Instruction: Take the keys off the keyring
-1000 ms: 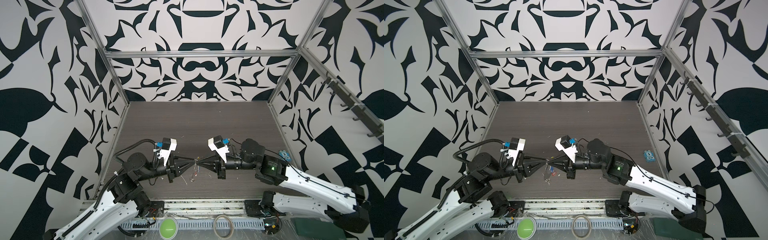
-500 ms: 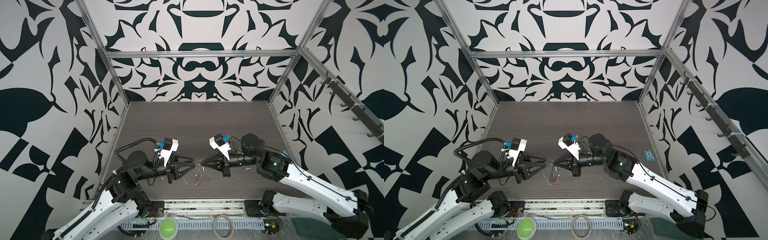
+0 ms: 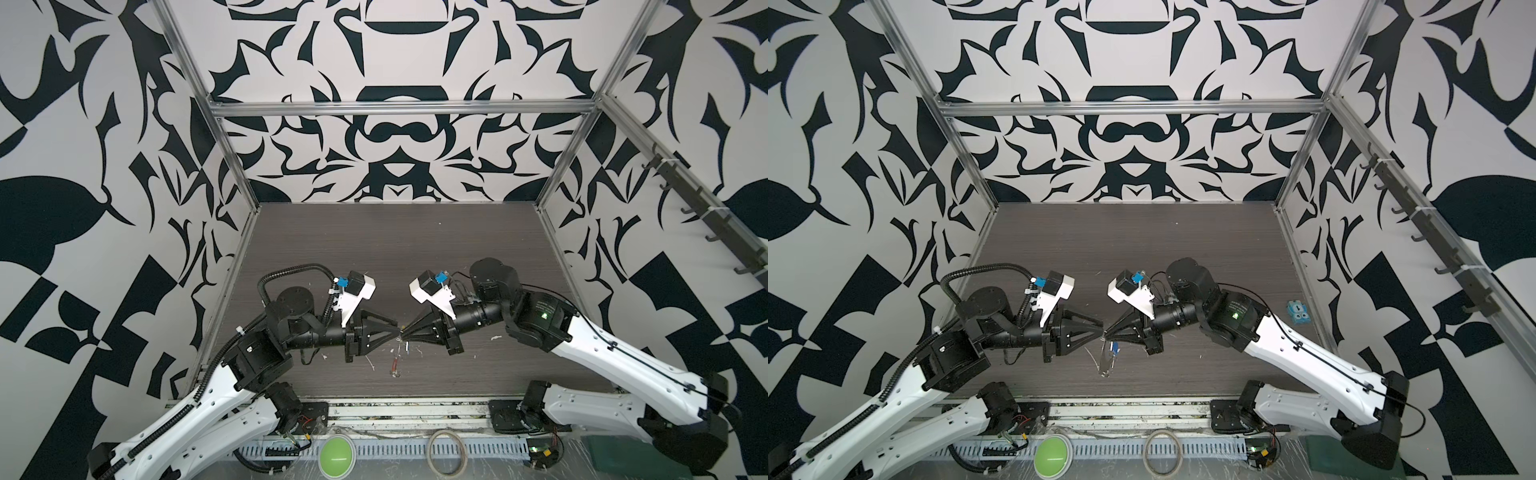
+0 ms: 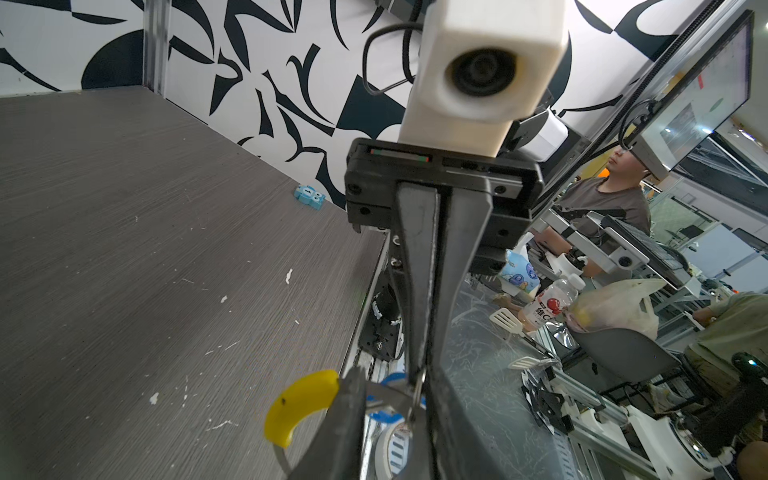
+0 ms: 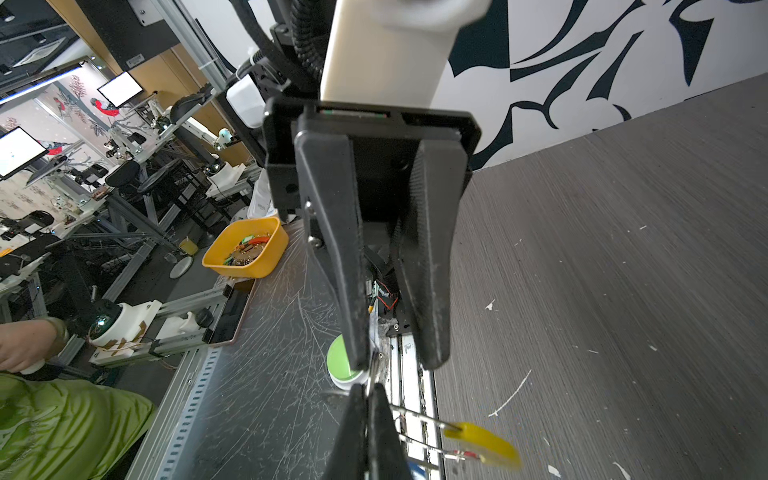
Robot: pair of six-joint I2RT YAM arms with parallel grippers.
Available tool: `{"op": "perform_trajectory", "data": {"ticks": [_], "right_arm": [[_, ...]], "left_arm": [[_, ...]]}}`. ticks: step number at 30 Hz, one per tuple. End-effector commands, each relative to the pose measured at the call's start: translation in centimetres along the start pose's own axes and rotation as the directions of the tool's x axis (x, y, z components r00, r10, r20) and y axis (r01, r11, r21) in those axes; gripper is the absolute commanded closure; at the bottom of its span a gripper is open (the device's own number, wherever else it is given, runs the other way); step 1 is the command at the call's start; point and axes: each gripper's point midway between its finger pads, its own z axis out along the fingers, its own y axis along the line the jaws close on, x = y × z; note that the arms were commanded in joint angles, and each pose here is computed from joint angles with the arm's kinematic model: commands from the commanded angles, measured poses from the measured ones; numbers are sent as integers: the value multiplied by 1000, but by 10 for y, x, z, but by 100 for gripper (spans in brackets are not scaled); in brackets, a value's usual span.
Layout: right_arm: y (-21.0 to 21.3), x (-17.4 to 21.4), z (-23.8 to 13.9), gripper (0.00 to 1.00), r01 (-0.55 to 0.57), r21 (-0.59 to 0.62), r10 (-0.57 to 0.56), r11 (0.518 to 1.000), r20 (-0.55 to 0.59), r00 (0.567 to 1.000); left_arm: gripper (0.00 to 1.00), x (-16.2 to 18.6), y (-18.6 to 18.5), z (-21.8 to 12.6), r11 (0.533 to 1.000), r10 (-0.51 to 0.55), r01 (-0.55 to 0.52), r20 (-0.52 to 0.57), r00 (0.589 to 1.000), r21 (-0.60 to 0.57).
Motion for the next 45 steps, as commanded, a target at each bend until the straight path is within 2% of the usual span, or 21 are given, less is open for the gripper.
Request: {"op": "perform_trajectory", "data": {"ticks": [1,10,20,26,30,36,45], "right_arm": [[17,-23,-10,100,87,-35,-85,996,49,995],[23,-21,-13,100,103,-59,-101,993,40,994],[19,-25,-13,100,111,-39,-109,993,48,993],[14,-27,-13,100,110,-27,-108,994,52,993],[11,-29,-13,100,112,-14,-111,994,58,992],[1,-29,-10,100,109,-2,-109,994,60,992],[-32,-38,-10,100,101,35,-104,994,80,991]], "left_arm": [[72,-6,-10,-4,999,25,-25,4,1000,22],[67,-10,-22,-14,996,68,-70,32,997,52],[68,-8,-18,-4,997,42,-41,-9,999,65],[79,-8,-15,1,997,38,-36,-26,999,69],[82,-9,-16,1,996,46,-45,-21,999,73],[100,-16,-10,4,996,79,-79,11,997,39],[100,-39,9,6,976,211,-205,70,975,-73]]}}
